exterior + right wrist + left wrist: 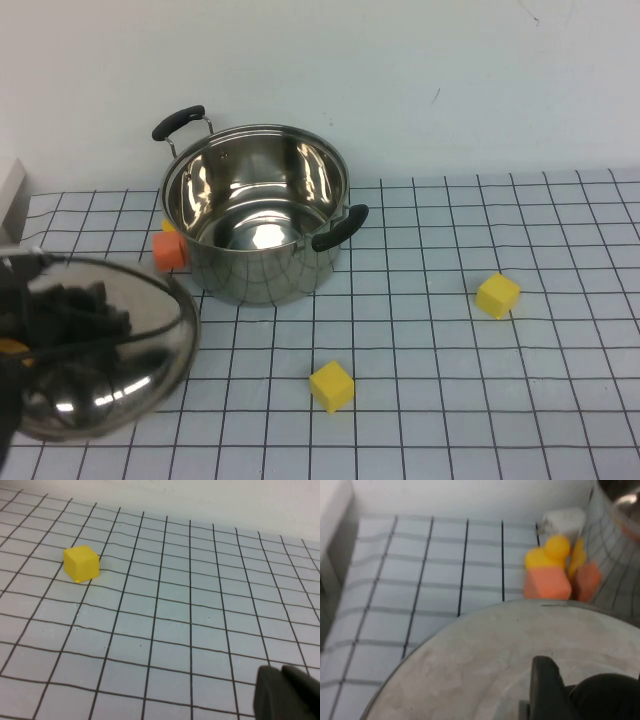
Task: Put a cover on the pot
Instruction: Pick up the pot lid, then place the pot lid on the pot
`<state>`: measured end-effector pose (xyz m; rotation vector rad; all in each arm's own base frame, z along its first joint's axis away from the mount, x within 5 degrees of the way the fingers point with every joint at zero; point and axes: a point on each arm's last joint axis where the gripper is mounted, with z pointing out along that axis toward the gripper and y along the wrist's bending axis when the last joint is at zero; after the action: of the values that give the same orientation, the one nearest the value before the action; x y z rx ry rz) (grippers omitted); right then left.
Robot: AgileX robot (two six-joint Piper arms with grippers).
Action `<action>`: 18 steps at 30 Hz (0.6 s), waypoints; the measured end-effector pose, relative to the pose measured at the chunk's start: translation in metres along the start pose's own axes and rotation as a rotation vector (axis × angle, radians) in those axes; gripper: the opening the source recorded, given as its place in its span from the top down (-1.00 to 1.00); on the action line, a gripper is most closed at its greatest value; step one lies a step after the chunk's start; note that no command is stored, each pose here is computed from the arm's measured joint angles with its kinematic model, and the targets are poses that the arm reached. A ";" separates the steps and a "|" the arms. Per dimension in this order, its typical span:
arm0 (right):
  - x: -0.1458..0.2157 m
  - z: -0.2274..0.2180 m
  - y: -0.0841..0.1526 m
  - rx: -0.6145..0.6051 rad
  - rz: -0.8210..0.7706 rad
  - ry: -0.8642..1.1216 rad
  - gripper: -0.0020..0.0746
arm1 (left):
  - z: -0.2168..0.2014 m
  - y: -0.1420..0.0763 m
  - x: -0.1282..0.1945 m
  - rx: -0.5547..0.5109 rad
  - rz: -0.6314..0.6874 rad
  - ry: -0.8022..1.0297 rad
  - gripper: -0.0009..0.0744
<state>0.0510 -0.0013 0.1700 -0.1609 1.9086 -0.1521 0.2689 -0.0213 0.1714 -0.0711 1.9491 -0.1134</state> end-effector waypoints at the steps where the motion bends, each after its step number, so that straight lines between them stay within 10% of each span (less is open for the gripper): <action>1: 0.000 0.000 0.000 0.000 0.000 0.000 0.92 | -0.005 -0.001 -0.009 -0.003 0.004 -0.001 0.15; 18: 0.000 0.000 0.000 0.000 0.000 0.000 0.92 | 0.002 -0.057 -0.180 0.132 -0.031 -0.074 0.15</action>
<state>0.0510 -0.0013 0.1700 -0.1609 1.9086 -0.1521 0.3372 -0.0598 0.3430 -0.0180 1.8628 -0.2558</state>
